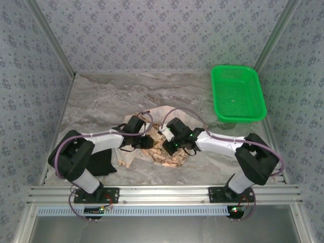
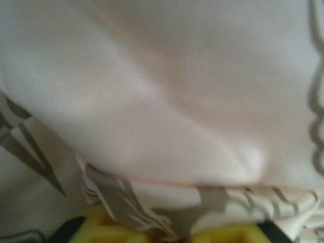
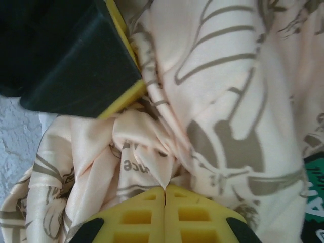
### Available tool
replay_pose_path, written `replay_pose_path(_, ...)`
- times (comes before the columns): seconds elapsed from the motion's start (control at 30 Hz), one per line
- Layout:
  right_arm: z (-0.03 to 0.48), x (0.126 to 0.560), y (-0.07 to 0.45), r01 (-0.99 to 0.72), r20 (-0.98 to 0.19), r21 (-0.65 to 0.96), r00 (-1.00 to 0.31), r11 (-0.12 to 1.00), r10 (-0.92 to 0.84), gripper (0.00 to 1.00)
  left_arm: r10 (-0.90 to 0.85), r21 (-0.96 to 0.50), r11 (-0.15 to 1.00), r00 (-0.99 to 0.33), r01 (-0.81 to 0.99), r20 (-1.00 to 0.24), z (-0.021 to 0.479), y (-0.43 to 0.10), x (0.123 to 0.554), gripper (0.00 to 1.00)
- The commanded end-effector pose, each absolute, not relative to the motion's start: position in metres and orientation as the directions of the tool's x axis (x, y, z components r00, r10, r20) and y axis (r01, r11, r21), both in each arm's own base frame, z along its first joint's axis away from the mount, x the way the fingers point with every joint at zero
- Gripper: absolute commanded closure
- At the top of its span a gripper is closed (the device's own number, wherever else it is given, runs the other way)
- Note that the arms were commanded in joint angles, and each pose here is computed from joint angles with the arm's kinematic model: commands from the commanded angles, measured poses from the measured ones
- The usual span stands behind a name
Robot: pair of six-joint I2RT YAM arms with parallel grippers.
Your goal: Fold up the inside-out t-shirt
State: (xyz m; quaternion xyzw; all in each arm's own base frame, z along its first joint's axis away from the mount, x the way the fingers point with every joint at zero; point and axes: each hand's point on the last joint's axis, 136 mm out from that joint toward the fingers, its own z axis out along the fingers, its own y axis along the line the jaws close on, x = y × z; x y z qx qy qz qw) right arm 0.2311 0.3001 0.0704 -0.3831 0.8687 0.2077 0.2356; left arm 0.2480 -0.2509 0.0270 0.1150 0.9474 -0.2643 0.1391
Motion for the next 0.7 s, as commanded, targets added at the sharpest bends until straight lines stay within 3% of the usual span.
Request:
replay_pose_path(0.0, 0.091, 0.241, 0.289, -0.746, -0.616, 0.174, -0.592, 0.643, -0.52, 1.0, 0.146, -0.499, 0.784, -0.891, 0.37, -0.43, 0.063, -0.273, 0.271, 0.97)
replay_pose_path(0.17, 0.117, 0.268, 0.245, -0.661, -0.661, 0.157, -0.622, 0.734, -0.419, 1.0, 0.116, -0.572, 0.689, -0.847, 0.445, -0.519, 0.127, -0.276, 0.275, 1.0)
replay_pose_path(0.3, 0.118, 0.293, 0.203, -0.542, -0.657, 0.127, -0.673, 0.831, -0.339, 1.0, 0.012, -0.685, 0.599, -0.86, 0.414, -0.51, 0.164, -0.264, 0.272, 1.0)
replay_pose_path(0.5, 0.09, 0.319, 0.172, -0.412, -0.6, 0.107, -0.753, 0.905, -0.271, 1.0, -0.067, -0.807, 0.491, -0.909, 0.328, -0.411, 0.158, -0.253, 0.27, 1.0)
replay_pose_path(0.53, 0.088, 0.32, 0.172, -0.401, -0.598, 0.102, -0.756, 0.91, -0.266, 0.96, -0.077, -0.816, 0.489, -0.916, 0.309, -0.393, 0.152, -0.251, 0.271, 1.0)
replay_pose_path(0.6, 0.09, 0.316, 0.178, -0.415, -0.6, 0.115, -0.753, 0.903, -0.27, 0.73, -0.087, -0.816, 0.502, -0.923, 0.286, -0.376, 0.143, -0.247, 0.272, 1.0)
replay_pose_path(0.67, 0.099, 0.305, 0.191, -0.472, -0.599, 0.121, -0.737, 0.873, -0.315, 0.6, -0.109, -0.809, 0.527, -0.924, 0.258, -0.366, 0.135, -0.24, 0.276, 1.0)
